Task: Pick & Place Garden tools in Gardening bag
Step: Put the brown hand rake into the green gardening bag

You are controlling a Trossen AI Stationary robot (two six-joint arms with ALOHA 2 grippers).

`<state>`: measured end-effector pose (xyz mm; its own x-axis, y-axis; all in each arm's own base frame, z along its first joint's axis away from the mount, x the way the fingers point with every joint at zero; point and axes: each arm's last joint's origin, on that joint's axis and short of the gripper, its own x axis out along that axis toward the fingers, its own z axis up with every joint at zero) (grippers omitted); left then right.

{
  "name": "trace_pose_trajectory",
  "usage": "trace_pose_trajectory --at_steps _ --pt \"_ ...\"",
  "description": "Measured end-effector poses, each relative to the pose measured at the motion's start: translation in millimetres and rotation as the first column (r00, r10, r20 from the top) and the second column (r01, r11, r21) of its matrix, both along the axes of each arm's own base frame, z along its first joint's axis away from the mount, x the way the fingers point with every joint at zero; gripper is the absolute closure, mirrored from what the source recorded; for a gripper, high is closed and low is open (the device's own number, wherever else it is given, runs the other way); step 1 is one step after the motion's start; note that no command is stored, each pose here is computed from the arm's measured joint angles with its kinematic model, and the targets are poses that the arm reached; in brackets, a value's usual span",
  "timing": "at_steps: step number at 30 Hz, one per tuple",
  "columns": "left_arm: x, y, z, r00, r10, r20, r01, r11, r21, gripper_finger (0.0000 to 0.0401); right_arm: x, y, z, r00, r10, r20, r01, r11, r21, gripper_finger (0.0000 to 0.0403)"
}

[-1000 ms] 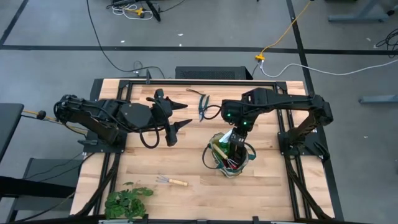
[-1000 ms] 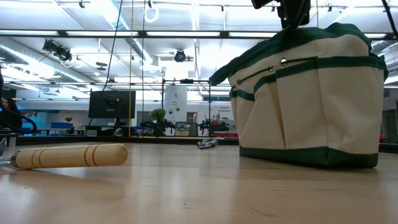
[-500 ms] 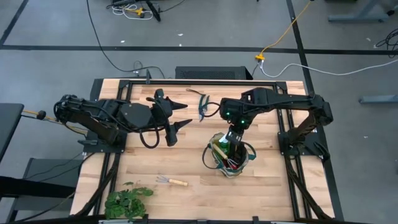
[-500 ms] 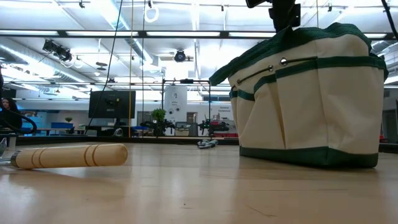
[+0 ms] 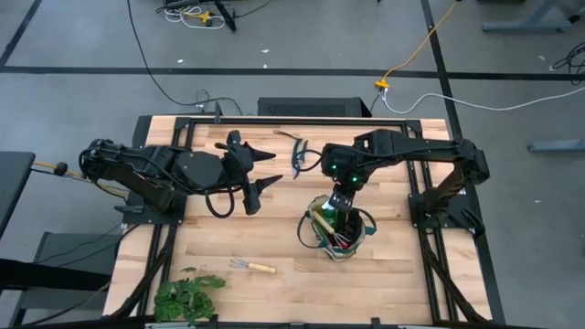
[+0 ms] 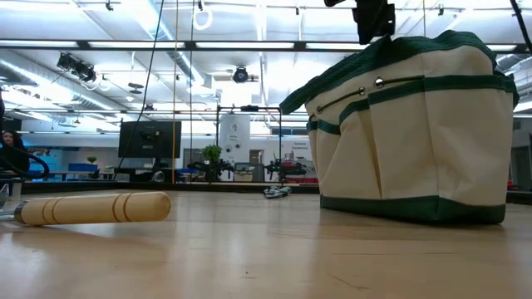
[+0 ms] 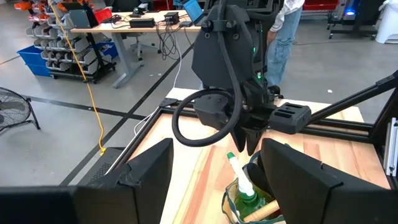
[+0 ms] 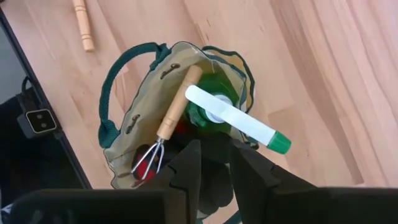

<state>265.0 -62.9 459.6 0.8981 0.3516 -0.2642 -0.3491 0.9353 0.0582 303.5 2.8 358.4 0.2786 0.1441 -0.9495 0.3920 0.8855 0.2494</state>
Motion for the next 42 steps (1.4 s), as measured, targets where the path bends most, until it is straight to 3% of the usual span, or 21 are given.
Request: trace_pose_trajectory --at_steps 10,21,29,34,42 --pt "0 0 0 1.000 0.000 0.000 0.000 1.000 0.000 0.0151 4 1 1 0.999 0.030 0.043 -0.030 1.000 -0.008 0.0318" --pt "3 1 7 0.997 0.004 0.078 -0.003 1.000 -0.018 0.0151 3 30 2 0.992 0.109 0.057 -0.110 0.994 0.007 0.0318" --pt "3 1 7 0.996 0.012 0.089 -0.007 0.999 -0.048 0.0151 6 8 2 0.996 0.063 0.067 -0.059 0.997 -0.050 0.0318" --pt "3 0 7 0.996 0.004 0.088 0.000 0.999 -0.051 0.0151 11 -6 4 0.993 -0.016 0.120 0.019 0.999 -0.026 0.0318" --pt "3 0 6 0.996 0.004 0.085 0.001 0.999 -0.050 0.0151 5 3 3 0.998 0.010 0.067 -0.008 1.000 -0.022 0.0318"
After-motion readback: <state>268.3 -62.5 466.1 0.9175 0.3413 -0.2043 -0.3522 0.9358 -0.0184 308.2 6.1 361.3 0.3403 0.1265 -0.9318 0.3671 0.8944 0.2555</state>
